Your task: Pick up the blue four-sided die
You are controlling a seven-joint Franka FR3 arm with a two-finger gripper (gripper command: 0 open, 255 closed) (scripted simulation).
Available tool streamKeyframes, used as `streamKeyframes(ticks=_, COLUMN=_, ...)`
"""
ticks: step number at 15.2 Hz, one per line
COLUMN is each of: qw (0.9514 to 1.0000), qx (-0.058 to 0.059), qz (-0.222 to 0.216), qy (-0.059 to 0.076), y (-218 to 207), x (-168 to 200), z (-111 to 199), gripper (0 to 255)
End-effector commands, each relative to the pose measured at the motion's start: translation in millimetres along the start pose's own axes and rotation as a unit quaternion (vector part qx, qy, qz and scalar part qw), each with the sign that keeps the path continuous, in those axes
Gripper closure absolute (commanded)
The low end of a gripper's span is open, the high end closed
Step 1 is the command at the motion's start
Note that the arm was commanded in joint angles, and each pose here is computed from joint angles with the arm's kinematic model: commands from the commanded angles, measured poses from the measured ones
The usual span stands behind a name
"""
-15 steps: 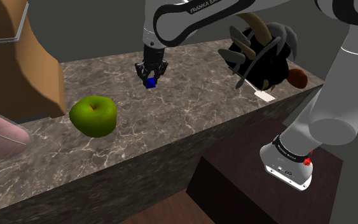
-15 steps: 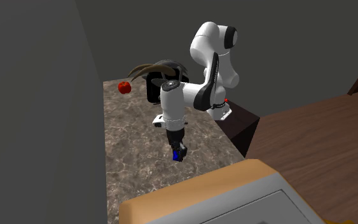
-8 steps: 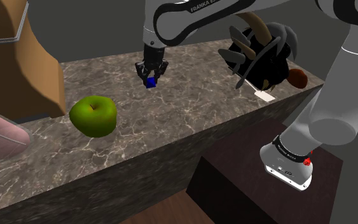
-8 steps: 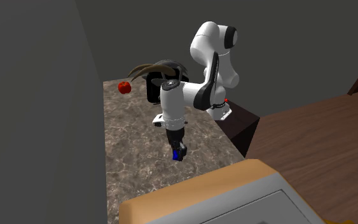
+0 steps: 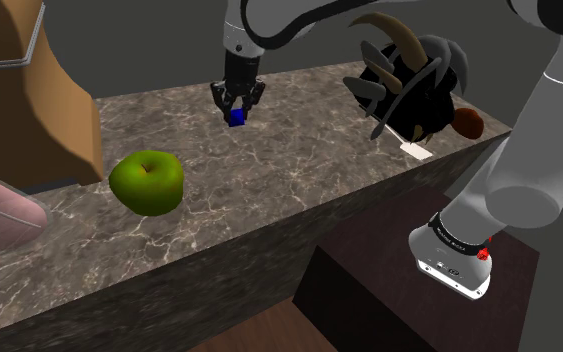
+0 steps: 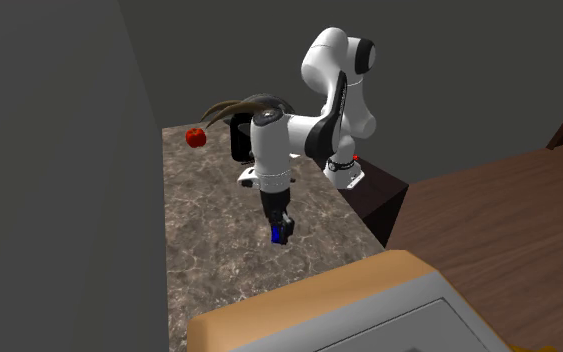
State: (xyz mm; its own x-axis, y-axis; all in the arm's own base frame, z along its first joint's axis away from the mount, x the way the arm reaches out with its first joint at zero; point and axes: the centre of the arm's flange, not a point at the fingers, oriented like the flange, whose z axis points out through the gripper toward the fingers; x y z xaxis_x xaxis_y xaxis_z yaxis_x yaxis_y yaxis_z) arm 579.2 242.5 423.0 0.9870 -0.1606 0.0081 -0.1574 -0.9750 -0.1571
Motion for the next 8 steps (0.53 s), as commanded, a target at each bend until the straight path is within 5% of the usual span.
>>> streamKeyframes(ticks=1, qw=1.0000, qx=0.000, qz=0.000, qy=0.000, y=-2, x=0, z=-11, gripper=255)
streamKeyframes(ticks=8, qw=1.0000, qx=0.000, qz=0.000, qy=0.000, y=-6, x=0, z=-38, gripper=255)
